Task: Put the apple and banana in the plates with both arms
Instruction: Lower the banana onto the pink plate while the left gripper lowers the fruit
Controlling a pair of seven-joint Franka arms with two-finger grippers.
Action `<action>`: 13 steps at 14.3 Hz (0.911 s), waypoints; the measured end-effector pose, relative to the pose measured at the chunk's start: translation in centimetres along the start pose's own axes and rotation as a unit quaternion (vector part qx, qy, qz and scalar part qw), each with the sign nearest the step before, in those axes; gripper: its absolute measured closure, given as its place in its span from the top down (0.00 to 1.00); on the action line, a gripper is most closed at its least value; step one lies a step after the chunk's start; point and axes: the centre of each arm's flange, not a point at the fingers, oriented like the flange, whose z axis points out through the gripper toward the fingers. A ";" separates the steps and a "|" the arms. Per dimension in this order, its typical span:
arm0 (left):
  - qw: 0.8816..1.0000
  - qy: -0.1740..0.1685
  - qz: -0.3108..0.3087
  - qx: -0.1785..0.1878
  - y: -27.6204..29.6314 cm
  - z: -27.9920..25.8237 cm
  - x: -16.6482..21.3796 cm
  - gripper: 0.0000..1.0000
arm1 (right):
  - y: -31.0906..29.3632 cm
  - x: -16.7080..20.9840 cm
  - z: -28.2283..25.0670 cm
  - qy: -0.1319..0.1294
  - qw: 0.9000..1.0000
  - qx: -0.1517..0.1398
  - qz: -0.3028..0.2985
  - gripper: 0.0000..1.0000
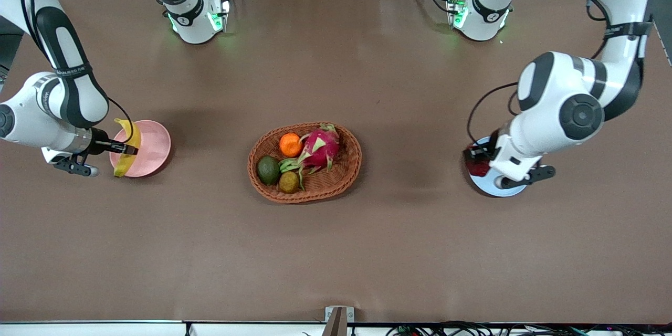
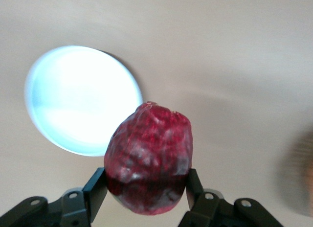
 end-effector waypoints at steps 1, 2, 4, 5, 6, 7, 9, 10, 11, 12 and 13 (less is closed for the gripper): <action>1.000 -0.003 0.008 0.008 -1.6 0.9 0.4 0.70 | 0.1 0.0 0.6 -0.002 1.000 0.009 -0.004 0.36; 1.000 -0.005 0.015 0.014 -3.0 1.9 0.7 0.70 | 0.2 0.0 0.7 -0.004 1.000 0.014 -0.007 0.36; 0.999 -0.003 0.025 0.026 -5.5 4.7 0.9 0.70 | 0.2 0.0 0.8 -0.004 1.000 0.019 -0.011 0.41; 0.999 -0.001 0.029 0.033 -6.4 6.3 0.9 0.70 | 0.1 0.0 0.9 -0.005 1.000 0.020 -0.014 0.41; 0.999 0.003 0.032 0.037 -7.1 8.0 0.8 0.70 | -0.1 0.0 1.0 -0.006 1.000 0.021 -0.016 0.46; 0.999 0.007 0.034 0.038 -7.7 9.5 0.7 0.70 | -0.3 0.1 0.9 -0.006 1.000 0.022 -0.020 0.55; 0.999 0.008 0.033 0.034 -8.4 12.1 0.7 0.70 | -1.2 0.7 -0.2 -0.013 0.999 0.026 -0.029 0.75; 0.999 0.005 0.034 0.034 -8.4 13.1 0.6 0.70 | -2.0 1.3 -1.3 -0.018 0.999 0.029 -0.037 0.85; 0.999 0.002 0.035 0.034 -8.4 13.8 0.5 0.70 | -3.0 1.9 -2.6 -0.019 0.998 0.031 -0.047 0.96; 0.999 -0.002 0.036 0.034 -8.4 14.3 0.4 0.70 | -4.2 2.4 -4.0 -0.018 0.998 0.031 -0.057 1.00; 0.999 -0.005 0.037 0.035 -8.3 14.6 0.3 0.70 | -5.5 2.8 -5.2 -0.014 0.997 0.030 -0.069 1.00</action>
